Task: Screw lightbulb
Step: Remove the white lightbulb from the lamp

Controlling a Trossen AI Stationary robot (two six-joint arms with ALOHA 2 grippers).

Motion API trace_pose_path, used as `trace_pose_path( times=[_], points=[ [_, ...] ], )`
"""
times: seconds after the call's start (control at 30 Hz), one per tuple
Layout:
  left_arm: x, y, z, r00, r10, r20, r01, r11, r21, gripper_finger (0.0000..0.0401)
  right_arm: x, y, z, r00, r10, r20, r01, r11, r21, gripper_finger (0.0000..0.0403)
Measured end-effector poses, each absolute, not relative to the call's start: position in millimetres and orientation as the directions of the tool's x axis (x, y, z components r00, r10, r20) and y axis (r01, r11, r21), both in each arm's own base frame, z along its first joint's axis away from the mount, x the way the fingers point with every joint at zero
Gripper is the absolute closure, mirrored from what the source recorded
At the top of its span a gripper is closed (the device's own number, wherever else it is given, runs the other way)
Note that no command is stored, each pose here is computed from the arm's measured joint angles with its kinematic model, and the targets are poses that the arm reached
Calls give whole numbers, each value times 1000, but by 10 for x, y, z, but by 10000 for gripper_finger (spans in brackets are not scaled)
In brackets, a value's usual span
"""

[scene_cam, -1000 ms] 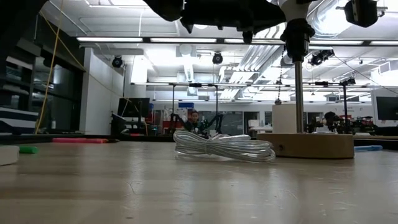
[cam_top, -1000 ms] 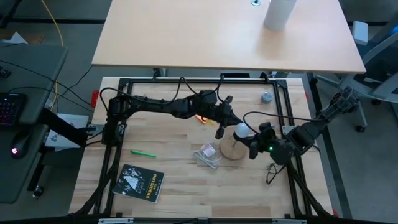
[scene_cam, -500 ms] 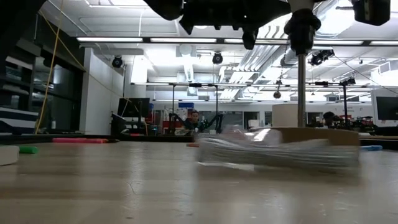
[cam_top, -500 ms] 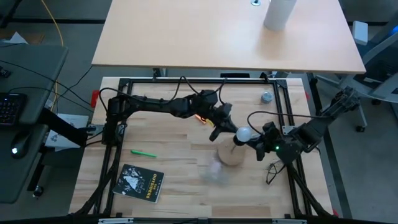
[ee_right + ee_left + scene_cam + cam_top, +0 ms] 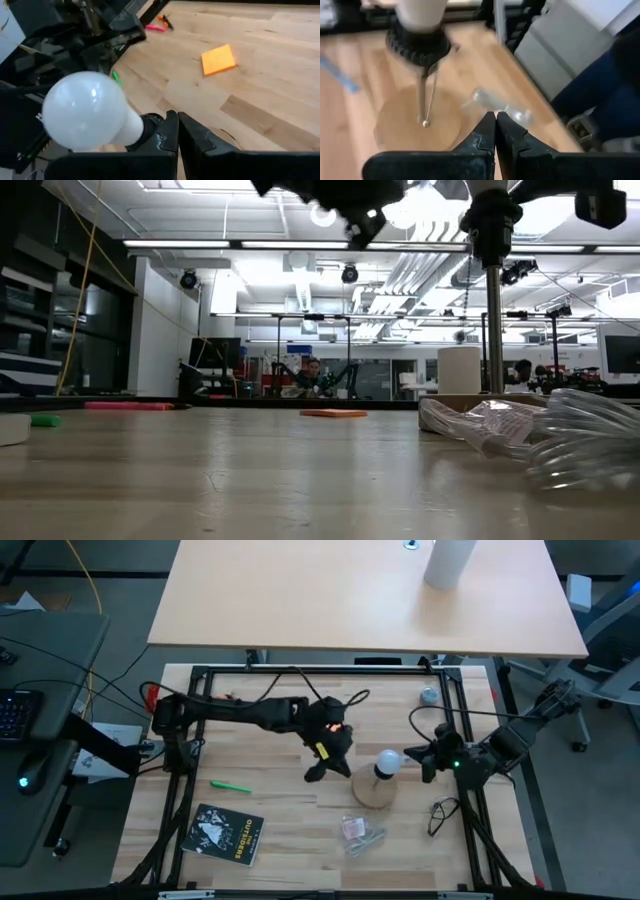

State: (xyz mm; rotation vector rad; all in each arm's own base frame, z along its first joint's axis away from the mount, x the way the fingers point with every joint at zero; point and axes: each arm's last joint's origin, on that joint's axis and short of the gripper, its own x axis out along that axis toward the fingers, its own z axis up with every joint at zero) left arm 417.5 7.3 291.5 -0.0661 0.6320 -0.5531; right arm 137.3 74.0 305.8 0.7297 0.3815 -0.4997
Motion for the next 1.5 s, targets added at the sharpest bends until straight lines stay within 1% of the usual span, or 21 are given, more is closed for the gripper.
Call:
trace_pose_path(
  times=[0.07, 0.17, 0.23, 0.37, 0.43, 0.53, 0.63, 0.7, 0.77, 0.83, 0.93, 1.1, 1.3, 1.43, 1.5],
  points=[
    [4095, 125, 2945, 661, -470, -585, 451, 872, -192, 401, 1329, 720, 3050, 808, -268, -525, 556, 640, 530, 403],
    [4021, 194, 2856, 665, -438, -605, 418, 890, -185, 401, 1282, 731, 2995, 770, -204, -604, 575, 631, 520, 403],
    [3988, 219, 2697, 666, -409, -624, 371, 907, -198, 401, 1259, 760, 2938, 725, -158, -671, 600, 623, 502, 403],
    [3912, 186, 2284, 665, -396, -633, 269, 918, -290, 401, 1252, 880, 2711, 625, -82, -776, 661, 584, 471, 403],
    [3835, 149, 2059, 656, -379, -652, 196, 920, -338, 401, 1237, 917, 2532, 584, -62, -809, 710, 521, 473, 403],
    [3698, 70, 1768, 627, -383, -679, 108, 905, -410, 401, 1196, 947, 2140, 517, -19, -856, 786, 406, 466, 403],
    [3532, -22, 1537, 590, -398, -703, 42, 884, -466, 401, 1175, 917, 1805, 534, -13, -846, 814, 279, 509, 403],
    [3422, -84, 1452, 578, -408, -706, 14, 871, -491, 401, 1170, 881, 1628, 558, -28, -829, 814, 214, 541, 403],
    [3313, -142, 1447, 593, -418, -688, 6, 857, -515, 401, 1178, 845, 1521, 584, -45, -810, 805, 163, 571, 403],
    [3227, -188, 1495, 635, -413, -653, 2, 847, -532, 401, 1171, 792, 1442, 573, -71, -817, 817, 129, 562, 403],
    [3066, -228, 1558, 686, -342, -643, -58, 855, -516, 401, 1190, 727, 1371, 555, -100, -826, 831, 97, 547, 403],
    [2751, -256, 1657, 738, -227, -635, -144, 867, -477, 401, 1310, 702, 1304, 584, -87, -807, 812, 83, 578, 403],
    [2311, -233, 1731, 789, -113, -604, -243, 845, -476, 401, 1488, 737, 1203, 584, -22, -811, 810, 70, 582, 403],
    [2080, -187, 1780, 819, -35, -572, -301, 824, -480, 401, 1649, 779, 1155, 627, -12, -779, 779, 37, 626, 403],
    [2006, -172, 1822, 840, -10, -542, -304, 820, -486, 401, 1743, 793, 1148, 645, -18, -764, 764, 28, 644, 403]
  ],
)
